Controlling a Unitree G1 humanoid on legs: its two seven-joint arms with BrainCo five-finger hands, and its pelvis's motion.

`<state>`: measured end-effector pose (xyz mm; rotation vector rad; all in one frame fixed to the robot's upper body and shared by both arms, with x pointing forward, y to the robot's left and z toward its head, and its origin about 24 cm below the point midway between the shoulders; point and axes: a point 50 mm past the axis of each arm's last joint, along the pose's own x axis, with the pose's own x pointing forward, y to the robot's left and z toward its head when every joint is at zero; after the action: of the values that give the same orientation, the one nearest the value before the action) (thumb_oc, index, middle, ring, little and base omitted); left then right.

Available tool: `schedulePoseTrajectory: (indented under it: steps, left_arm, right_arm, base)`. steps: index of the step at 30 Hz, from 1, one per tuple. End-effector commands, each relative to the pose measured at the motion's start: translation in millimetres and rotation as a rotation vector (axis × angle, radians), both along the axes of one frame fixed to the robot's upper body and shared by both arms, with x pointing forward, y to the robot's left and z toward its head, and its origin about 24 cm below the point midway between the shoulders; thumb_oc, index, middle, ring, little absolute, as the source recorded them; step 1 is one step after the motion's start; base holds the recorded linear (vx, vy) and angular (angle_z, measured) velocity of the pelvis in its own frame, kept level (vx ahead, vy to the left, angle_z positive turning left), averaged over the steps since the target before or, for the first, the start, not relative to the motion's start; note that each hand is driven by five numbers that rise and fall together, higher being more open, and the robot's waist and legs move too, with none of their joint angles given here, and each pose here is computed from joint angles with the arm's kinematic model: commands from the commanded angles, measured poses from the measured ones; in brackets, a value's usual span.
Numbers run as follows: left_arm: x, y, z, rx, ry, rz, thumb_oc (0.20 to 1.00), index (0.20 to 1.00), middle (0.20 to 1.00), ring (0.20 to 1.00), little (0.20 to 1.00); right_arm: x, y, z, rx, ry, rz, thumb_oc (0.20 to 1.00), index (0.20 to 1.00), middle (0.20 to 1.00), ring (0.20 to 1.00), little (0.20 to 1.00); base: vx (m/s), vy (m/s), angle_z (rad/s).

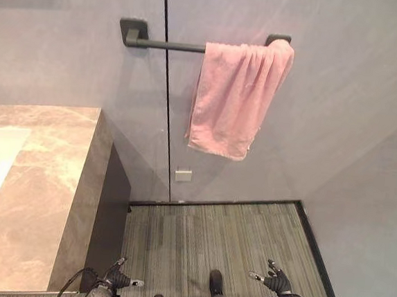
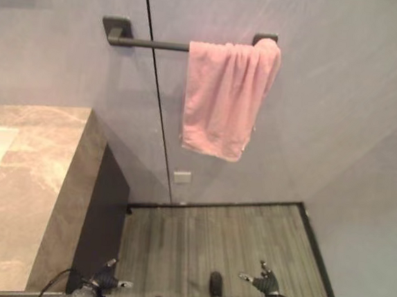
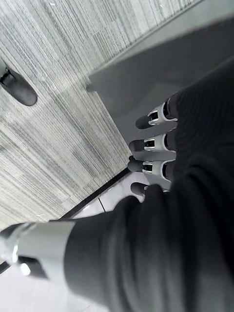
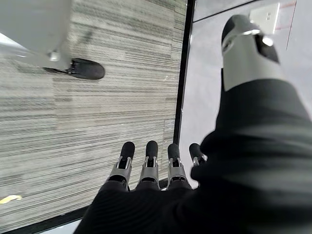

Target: Put brush and paste in cup on sink, flatten towel.

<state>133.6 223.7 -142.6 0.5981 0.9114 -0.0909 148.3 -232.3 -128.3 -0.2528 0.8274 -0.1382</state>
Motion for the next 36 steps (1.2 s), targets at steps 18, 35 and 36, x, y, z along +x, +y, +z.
schedulePoseTrajectory:
  steps: [18,35,36]
  left_arm:
    - [38.7,3.1,15.6,0.000,-0.140,0.080,1.000,1.000,1.000,1.000,1.000]
    - [89.6,-12.9,54.7,0.088,-0.391,-0.180,1.000,1.000,1.000,1.000,1.000]
    - [91.2,-10.8,58.3,0.092,-0.401,-0.196,1.000,1.000,1.000,1.000,1.000]
  right_arm:
    - [39.7,-10.9,41.5,-0.072,-0.268,0.087,1.000,1.000,1.000,1.000,1.000]
    - [47.6,31.8,40.7,-0.165,-0.255,0.455,1.000,1.000,1.000,1.000,1.000]
    - [52.0,38.2,41.5,-0.151,-0.263,0.458,1.000,1.000,1.000,1.000,1.000]
  base:
    - [0.05,-0.111,0.02]
    - [0.23,0.190,-0.16]
    - [0.12,0.205,-0.54]
